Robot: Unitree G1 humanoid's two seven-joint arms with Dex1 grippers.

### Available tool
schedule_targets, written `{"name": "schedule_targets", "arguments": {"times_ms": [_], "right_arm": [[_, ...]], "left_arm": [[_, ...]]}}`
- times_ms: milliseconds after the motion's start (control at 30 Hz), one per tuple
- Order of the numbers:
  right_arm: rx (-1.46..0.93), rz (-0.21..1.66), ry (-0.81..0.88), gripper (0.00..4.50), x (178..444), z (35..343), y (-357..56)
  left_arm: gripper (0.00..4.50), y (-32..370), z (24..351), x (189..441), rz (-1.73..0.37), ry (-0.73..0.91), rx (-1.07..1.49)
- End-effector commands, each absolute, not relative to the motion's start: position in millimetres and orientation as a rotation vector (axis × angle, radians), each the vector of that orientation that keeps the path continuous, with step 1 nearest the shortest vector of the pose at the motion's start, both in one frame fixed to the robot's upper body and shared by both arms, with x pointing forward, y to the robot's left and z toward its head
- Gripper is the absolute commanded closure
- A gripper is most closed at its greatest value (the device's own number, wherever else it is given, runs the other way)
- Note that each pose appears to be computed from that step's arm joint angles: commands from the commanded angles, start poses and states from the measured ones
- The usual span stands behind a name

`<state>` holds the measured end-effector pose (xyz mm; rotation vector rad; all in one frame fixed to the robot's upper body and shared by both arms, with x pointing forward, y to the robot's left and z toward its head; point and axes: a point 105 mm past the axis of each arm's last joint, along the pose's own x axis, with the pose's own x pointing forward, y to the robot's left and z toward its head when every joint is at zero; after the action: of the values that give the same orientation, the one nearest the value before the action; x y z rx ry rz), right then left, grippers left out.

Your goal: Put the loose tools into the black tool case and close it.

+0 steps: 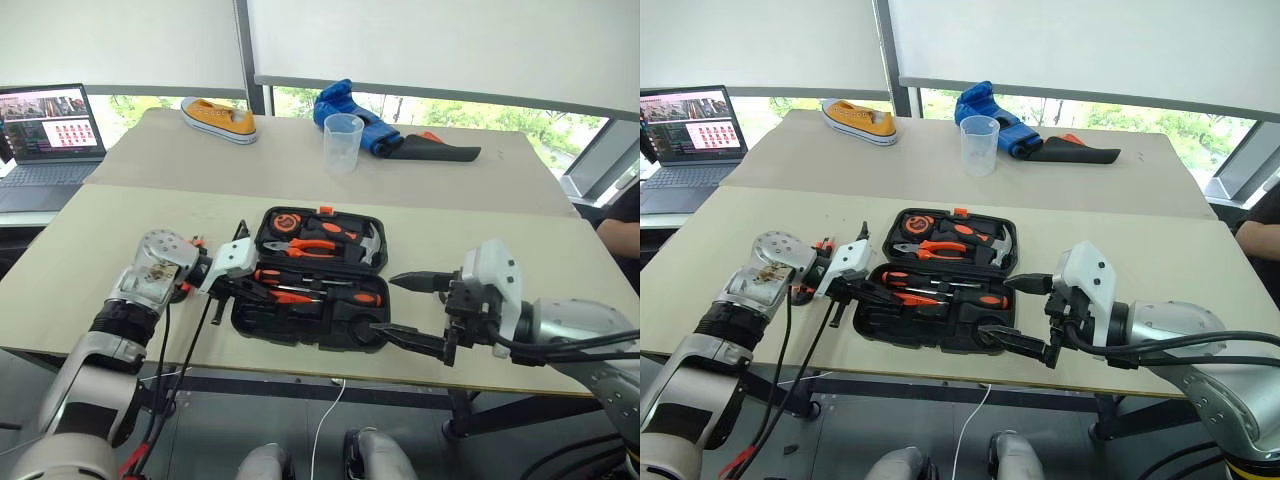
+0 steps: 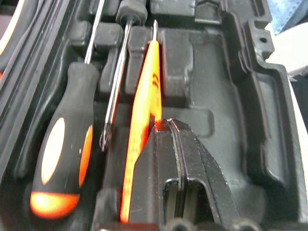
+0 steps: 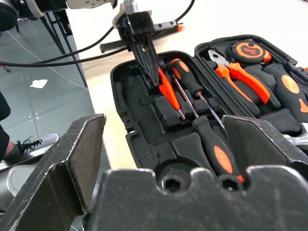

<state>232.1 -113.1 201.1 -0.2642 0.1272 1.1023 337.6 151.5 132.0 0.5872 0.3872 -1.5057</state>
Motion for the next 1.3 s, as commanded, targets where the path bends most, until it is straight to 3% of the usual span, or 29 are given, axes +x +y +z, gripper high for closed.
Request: {"name": "schedule_targets", "arguments": {"times_ms": [33,200,1100,1267,1300], "right_arm": [[-0.268,1.115,0.091,0.00,228.1,206.9,-109.0],[-0.265,1.112,0.091,0.00,229.1,206.8,-109.2],[-0.262,1.105,0.109,0.00,225.4,205.6,-111.5],[-0.267,1.115,0.106,0.00,227.3,205.4,-110.1],[-0.266,1.117,0.105,0.00,228.9,205.3,-109.5]], "left_arm": [[4.48,140.8,162.9,340.1,-1.521,0.289,0.544],[4.48,132.9,168.8,343.1,-1.526,0.264,0.539],[4.48,133.4,118.3,350.1,-1.513,0.318,0.622],[4.48,140.5,137.7,348.8,-1.471,0.269,0.551],[4.24,144.5,144.7,348.2,-1.451,0.259,0.527]]}}
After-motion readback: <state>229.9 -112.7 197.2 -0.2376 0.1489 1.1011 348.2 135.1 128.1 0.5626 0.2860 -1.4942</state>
